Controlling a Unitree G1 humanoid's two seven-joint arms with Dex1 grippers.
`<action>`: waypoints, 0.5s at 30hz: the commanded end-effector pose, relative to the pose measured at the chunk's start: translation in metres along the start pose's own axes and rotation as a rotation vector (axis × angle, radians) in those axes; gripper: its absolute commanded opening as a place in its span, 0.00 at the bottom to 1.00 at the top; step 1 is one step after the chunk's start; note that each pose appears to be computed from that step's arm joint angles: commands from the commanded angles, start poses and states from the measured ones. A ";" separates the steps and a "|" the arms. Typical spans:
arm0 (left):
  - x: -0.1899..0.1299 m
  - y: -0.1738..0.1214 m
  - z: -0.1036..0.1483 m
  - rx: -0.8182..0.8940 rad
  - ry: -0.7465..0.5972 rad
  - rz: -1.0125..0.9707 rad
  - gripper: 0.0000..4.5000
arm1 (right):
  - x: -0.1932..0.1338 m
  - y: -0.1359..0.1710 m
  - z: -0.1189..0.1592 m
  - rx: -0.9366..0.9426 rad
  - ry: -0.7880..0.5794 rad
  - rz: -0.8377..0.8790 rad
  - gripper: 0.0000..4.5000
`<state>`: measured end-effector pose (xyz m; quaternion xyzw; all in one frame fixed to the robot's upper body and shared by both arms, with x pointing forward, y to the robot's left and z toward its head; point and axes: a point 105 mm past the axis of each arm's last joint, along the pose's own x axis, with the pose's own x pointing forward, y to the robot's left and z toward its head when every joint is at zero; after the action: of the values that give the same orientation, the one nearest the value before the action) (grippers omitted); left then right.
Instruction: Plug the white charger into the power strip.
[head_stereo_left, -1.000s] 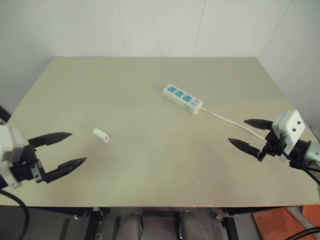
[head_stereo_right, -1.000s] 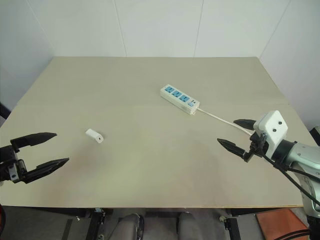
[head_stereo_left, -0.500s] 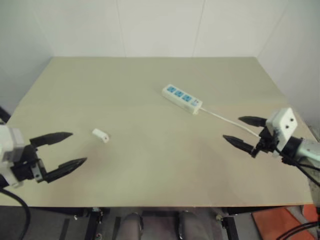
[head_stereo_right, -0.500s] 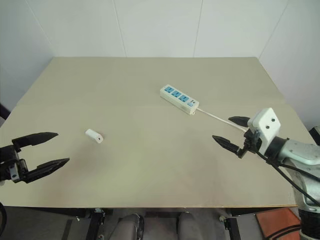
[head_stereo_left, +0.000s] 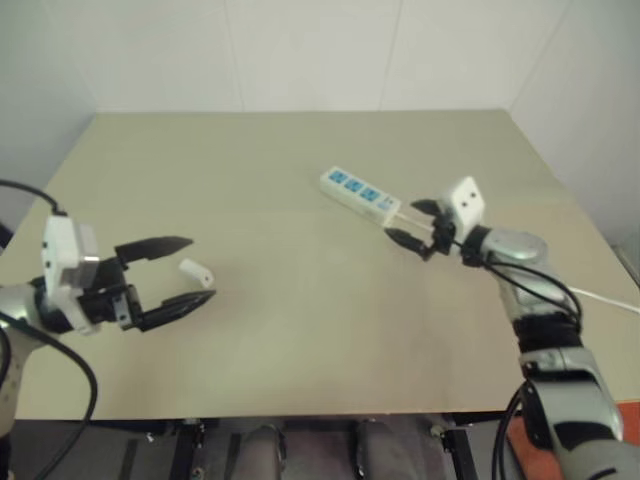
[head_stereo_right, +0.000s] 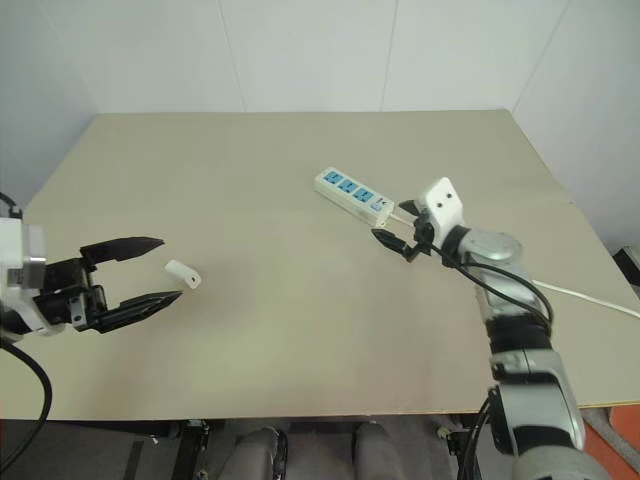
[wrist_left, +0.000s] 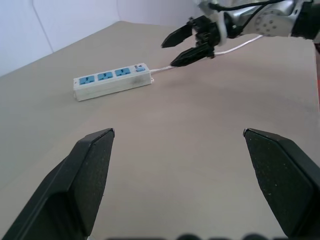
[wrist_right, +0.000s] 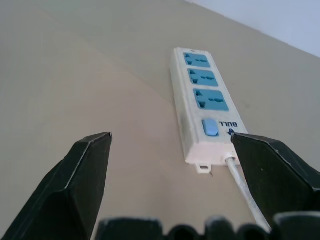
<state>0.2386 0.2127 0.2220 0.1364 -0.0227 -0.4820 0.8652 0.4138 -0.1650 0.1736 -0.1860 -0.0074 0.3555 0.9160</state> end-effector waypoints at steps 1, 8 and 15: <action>0.000 0.002 0.004 0.026 -0.016 0.010 1.00 | 0.011 -0.009 0.004 -0.024 -0.010 0.003 1.00; 0.002 0.000 0.005 0.029 -0.024 0.011 1.00 | 0.027 -0.023 -0.008 -0.012 0.084 -0.040 1.00; -0.003 -0.007 0.007 0.030 -0.023 0.030 1.00 | 0.025 -0.036 -0.020 -0.010 0.182 -0.128 1.00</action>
<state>0.2359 0.2120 0.2137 0.1282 -0.0140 -0.4715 0.8724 0.4540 -0.1772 0.1485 -0.2112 0.0854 0.2919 0.9289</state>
